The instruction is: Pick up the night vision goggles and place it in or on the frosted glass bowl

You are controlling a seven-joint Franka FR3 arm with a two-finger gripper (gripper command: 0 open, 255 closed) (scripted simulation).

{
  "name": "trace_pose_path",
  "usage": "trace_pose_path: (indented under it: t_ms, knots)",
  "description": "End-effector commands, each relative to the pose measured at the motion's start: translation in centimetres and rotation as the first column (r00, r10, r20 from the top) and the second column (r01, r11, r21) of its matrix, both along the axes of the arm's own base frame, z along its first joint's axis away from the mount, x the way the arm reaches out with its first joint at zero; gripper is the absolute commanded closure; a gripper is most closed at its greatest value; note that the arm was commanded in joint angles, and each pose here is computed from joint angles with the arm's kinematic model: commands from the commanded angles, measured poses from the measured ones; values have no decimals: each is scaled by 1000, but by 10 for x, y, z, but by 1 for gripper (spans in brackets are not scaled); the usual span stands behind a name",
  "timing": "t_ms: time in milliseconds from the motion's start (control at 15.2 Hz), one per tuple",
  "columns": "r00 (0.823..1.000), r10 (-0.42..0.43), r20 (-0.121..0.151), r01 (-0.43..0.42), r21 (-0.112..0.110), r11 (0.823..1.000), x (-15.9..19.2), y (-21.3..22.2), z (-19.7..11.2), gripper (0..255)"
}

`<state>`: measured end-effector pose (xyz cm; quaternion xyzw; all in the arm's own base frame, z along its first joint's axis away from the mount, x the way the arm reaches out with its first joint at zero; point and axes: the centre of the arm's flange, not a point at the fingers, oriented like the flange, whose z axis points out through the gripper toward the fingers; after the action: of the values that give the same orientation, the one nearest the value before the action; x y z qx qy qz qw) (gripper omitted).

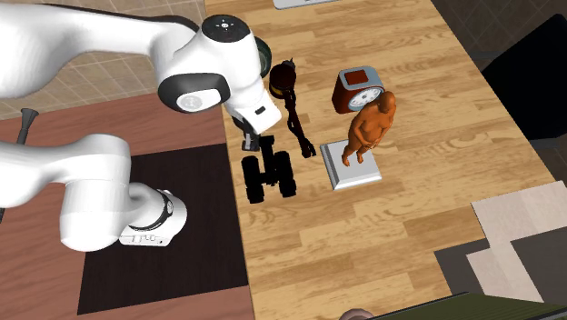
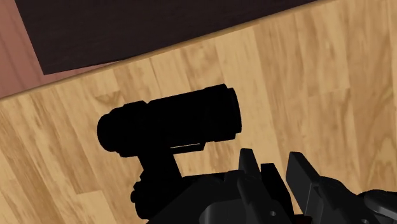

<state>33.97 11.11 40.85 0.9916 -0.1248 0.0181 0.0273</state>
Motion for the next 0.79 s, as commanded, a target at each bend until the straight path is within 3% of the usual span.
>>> trace_pose_path:
  t_ms: [0,726]
  knots:
    - [1000,0,0,0,0,1000,0,1,11,255]
    - [1000,0,0,0,0,1000,0,1,69,255]
